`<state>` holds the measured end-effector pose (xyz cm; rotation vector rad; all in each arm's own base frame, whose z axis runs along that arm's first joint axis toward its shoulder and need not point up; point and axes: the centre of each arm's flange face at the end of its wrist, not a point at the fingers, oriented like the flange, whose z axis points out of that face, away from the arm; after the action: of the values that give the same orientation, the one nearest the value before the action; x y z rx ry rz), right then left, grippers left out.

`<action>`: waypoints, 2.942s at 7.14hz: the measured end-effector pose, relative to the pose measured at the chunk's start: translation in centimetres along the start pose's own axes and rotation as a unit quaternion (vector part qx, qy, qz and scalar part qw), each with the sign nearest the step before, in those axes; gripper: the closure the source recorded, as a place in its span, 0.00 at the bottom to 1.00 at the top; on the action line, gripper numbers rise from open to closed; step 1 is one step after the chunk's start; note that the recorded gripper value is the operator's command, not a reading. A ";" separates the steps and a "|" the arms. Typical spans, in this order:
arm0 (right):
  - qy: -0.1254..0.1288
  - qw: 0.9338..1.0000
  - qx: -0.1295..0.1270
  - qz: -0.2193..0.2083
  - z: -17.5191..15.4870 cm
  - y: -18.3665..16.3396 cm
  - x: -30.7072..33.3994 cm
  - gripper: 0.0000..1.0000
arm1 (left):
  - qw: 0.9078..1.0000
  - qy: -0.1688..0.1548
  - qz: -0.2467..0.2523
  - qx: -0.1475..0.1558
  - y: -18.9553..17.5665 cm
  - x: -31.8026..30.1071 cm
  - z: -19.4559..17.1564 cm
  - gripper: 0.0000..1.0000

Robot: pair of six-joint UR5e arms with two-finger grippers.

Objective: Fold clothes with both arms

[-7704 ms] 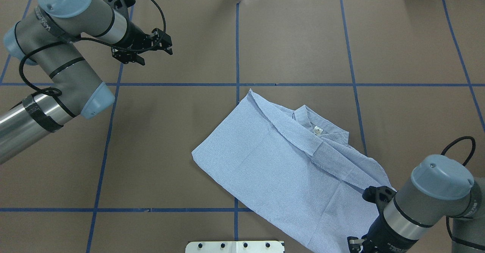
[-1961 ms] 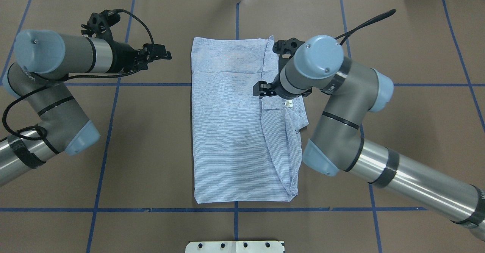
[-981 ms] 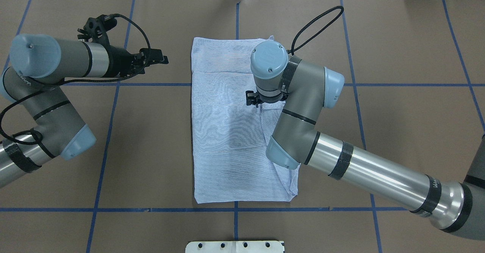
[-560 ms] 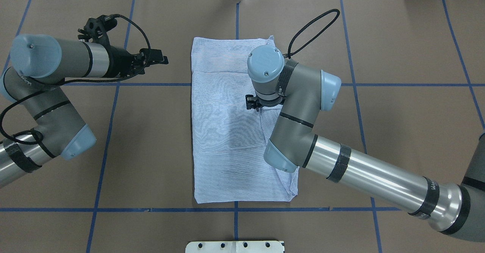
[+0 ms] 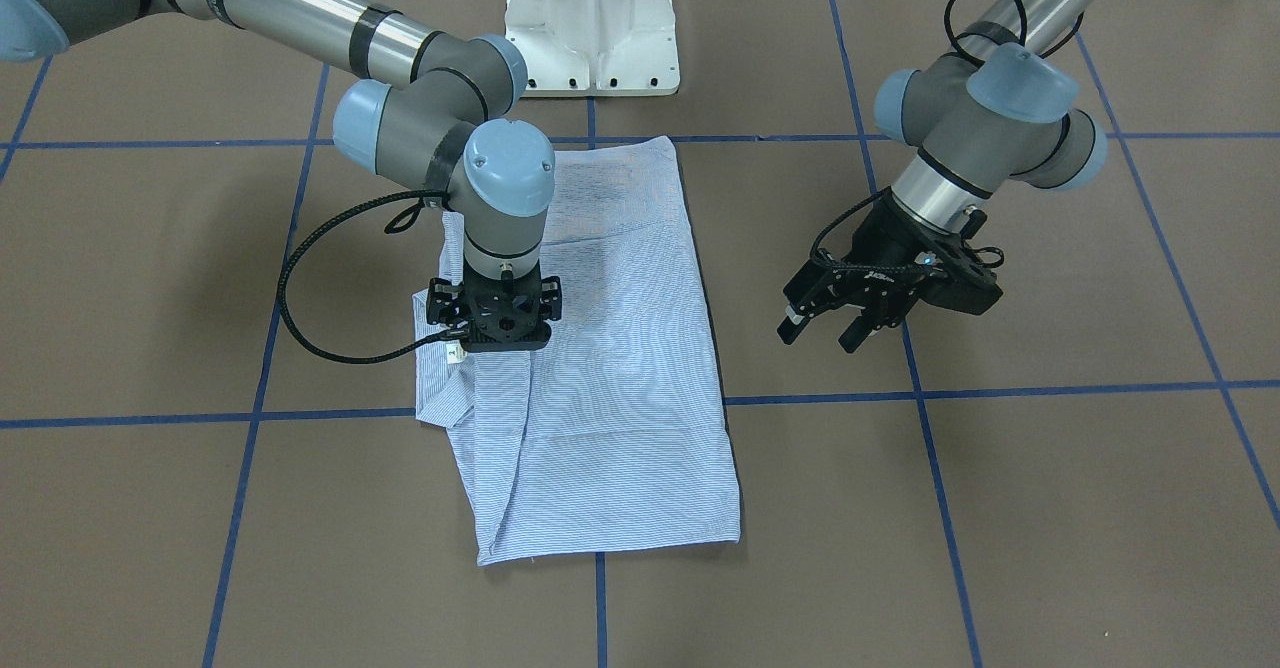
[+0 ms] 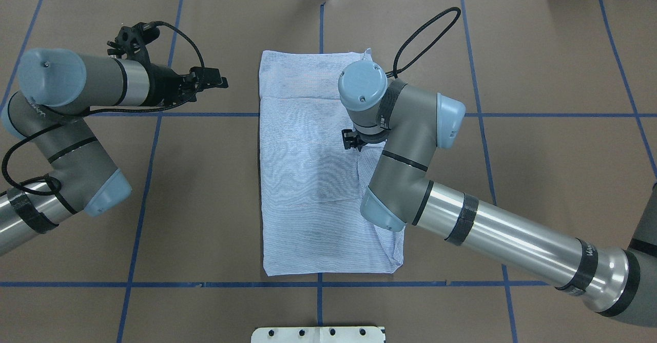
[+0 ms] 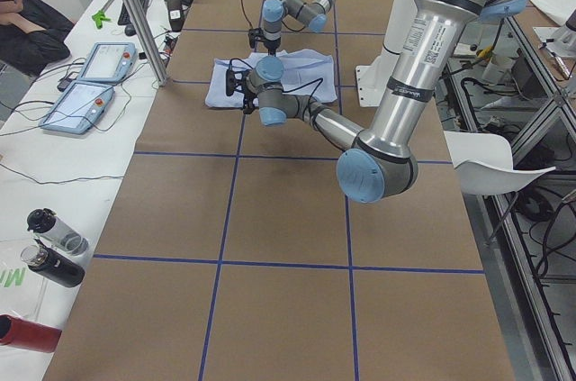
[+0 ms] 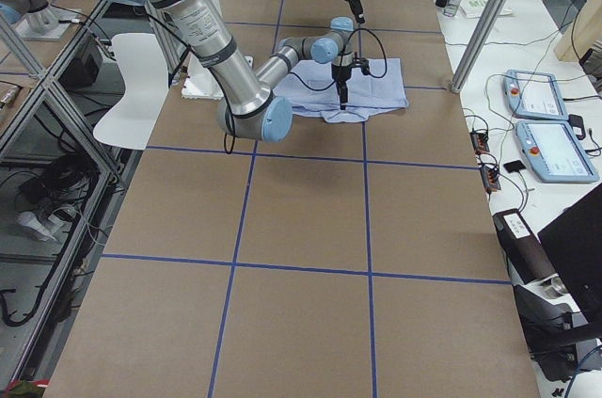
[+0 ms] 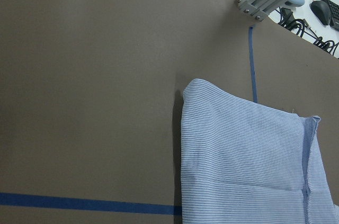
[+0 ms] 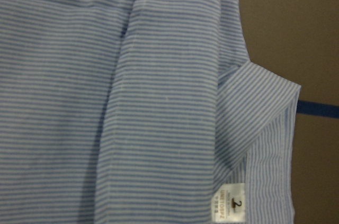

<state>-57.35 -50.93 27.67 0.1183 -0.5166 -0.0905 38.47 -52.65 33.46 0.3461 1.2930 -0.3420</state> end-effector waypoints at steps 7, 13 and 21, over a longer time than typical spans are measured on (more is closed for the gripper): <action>0.047 0.998 -0.011 -0.045 1.6 0.8 10.7 0.00 | 1.000 0.006 0.001 -0.002 0.2 0.9 0.2 0.00; -0.111 0.993 0.025 -0.009 -12.4 4.1 11.7 0.00 | 0.991 0.008 -0.100 -0.092 6.8 4.7 -0.9 0.00; -0.212 0.976 0.023 0.048 -13.9 12.4 13.7 0.00 | 0.969 -0.162 -0.127 -0.136 32.6 9.5 0.1 0.13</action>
<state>-37.90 -38.98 24.03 0.1186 -0.9508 -0.0081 54.96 -23.83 26.14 -0.1082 1.0440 -0.4123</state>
